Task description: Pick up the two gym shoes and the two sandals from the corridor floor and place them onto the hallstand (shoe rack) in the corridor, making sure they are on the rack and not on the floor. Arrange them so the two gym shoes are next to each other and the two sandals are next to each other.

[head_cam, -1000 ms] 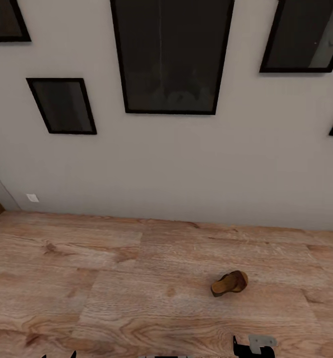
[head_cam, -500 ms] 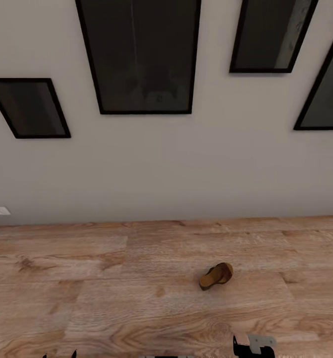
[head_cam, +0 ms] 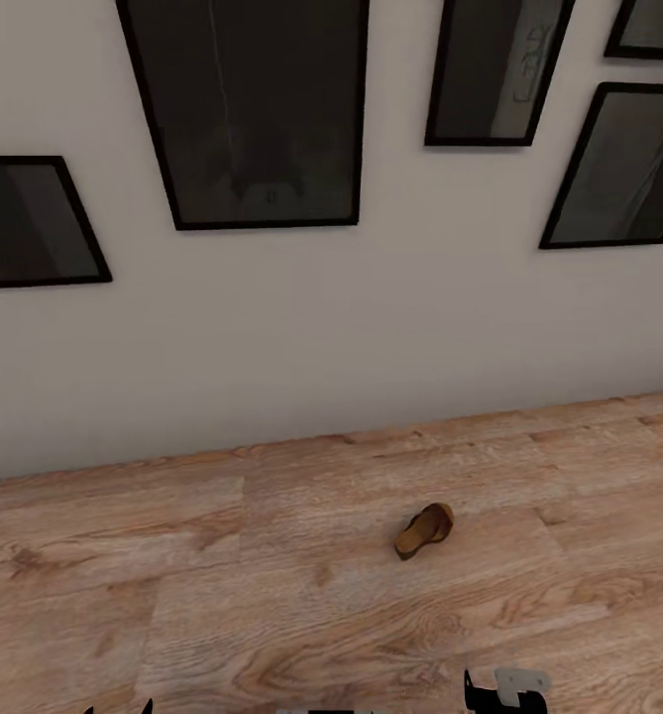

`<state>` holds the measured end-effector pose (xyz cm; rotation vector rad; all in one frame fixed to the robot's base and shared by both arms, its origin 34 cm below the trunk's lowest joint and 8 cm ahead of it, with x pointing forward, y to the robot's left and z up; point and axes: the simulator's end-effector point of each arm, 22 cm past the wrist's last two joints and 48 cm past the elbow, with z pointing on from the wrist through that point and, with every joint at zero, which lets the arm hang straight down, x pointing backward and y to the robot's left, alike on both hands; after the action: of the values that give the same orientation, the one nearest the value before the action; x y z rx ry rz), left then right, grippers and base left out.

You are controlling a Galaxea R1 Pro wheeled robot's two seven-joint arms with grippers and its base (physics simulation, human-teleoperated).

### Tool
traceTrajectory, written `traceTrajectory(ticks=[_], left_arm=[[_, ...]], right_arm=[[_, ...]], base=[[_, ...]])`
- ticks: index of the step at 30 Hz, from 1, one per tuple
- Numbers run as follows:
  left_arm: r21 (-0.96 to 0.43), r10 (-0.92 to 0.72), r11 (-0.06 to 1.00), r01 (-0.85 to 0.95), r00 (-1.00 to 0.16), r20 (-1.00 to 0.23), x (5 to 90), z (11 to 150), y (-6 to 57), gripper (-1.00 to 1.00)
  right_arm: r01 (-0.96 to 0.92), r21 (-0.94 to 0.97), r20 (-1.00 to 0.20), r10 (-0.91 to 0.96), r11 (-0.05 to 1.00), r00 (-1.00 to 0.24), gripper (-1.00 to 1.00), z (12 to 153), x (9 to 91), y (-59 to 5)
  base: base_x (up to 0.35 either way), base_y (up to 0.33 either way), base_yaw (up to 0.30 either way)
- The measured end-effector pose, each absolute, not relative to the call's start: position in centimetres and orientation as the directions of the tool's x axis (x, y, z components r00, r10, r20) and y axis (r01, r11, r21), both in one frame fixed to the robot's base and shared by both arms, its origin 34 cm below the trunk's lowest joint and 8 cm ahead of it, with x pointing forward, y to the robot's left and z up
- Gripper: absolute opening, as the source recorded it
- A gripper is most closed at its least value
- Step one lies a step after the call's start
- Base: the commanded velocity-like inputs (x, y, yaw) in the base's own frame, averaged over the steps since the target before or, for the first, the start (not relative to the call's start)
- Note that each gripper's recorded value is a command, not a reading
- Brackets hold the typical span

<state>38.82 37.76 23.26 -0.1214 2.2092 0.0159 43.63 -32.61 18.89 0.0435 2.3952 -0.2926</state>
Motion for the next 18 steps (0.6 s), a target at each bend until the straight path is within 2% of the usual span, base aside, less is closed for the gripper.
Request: traceTrajectory(ticks=[6,18], left_arm=[[-0.032,-0.082,0.995,-0.094,-0.593,-0.801,38.83,23.28,37.79,1.0],[-0.033,-0.083,0.995,-0.096,-0.592,-0.802,38.86,23.32,37.83,1.0]], right_arm=[[0.111,-0.198,-0.665,-0.05,0.974,-0.745,1.0,18.91,43.65,-32.59],[0.111,-0.197,-0.665,-0.05,0.974,-0.745,1.0,18.94,43.65,-32.59]], base=[[-0.108,0.119,-0.267],[-0.017,0.018,-0.27]])
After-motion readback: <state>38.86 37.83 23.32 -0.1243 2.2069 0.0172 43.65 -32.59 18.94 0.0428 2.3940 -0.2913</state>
